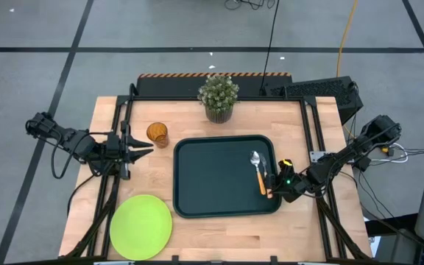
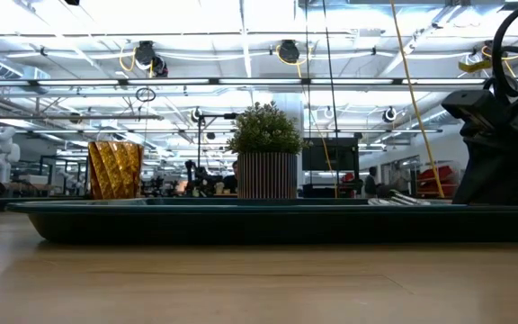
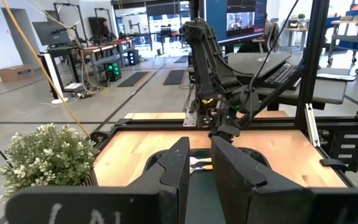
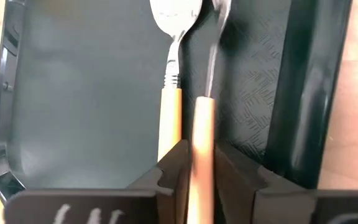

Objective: Pick and place plate/cup/fork/spoon on tray
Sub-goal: Put the fork on the right side of the spoon on the serving tray, then adjust the spoon on the serving tray

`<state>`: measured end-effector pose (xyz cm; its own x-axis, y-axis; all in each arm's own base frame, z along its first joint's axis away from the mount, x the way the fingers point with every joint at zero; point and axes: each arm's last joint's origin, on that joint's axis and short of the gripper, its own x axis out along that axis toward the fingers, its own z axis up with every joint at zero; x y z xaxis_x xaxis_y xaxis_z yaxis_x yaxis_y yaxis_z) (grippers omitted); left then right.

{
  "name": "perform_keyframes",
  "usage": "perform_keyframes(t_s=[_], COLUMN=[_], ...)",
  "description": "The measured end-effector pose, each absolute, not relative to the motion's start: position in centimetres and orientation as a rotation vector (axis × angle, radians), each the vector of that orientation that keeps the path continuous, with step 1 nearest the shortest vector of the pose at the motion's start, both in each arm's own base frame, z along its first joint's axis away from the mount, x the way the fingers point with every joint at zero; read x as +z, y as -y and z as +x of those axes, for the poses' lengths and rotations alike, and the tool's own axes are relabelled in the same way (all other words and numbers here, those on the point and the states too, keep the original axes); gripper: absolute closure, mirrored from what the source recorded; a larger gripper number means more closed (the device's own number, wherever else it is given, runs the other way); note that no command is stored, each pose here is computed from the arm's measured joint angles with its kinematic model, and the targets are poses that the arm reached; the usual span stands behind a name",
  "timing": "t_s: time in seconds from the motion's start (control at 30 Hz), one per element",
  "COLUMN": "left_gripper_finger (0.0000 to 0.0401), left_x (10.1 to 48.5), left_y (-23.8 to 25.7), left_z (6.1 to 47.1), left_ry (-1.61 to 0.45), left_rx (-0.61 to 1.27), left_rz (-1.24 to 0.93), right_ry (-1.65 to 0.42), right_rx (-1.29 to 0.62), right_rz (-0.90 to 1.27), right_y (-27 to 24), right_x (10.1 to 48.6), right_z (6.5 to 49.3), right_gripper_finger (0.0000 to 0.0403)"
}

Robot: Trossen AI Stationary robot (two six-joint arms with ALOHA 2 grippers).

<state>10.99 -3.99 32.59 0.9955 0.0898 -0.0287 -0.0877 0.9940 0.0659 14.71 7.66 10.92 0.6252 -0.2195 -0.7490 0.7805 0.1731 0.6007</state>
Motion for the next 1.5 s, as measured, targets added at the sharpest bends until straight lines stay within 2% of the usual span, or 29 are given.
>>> perform_keyframes(t_s=[0.37, 0.93, 1.27, 1.5], left_gripper_finger=[0.0329, 0.0329, 0.0329, 0.0329], left_x=[32.6, 32.6, 32.6, 32.6], left_y=[4.0, 4.0, 4.0, 4.2], left_z=[11.0, 11.0, 11.0, 11.0], left_ry=[-0.032, -0.032, -0.032, -0.029], left_rx=[0.089, 0.089, 0.078, 0.031], left_rz=[0.065, 0.065, 0.065, 0.065], right_ry=[-0.564, -0.564, -0.458, -0.216], right_rx=[-0.772, -0.665, -0.566, -0.498], right_rz=[1.209, 1.151, 0.895, 0.639], right_y=[-7.7, -7.5, -8.2, -9.1], right_x=[10.9, 12.7, 17.9, 23.1], right_z=[14.7, 14.5, 16.3, 18.4], right_gripper_finger=[0.0271, 0.027, 0.0271, 0.0271])
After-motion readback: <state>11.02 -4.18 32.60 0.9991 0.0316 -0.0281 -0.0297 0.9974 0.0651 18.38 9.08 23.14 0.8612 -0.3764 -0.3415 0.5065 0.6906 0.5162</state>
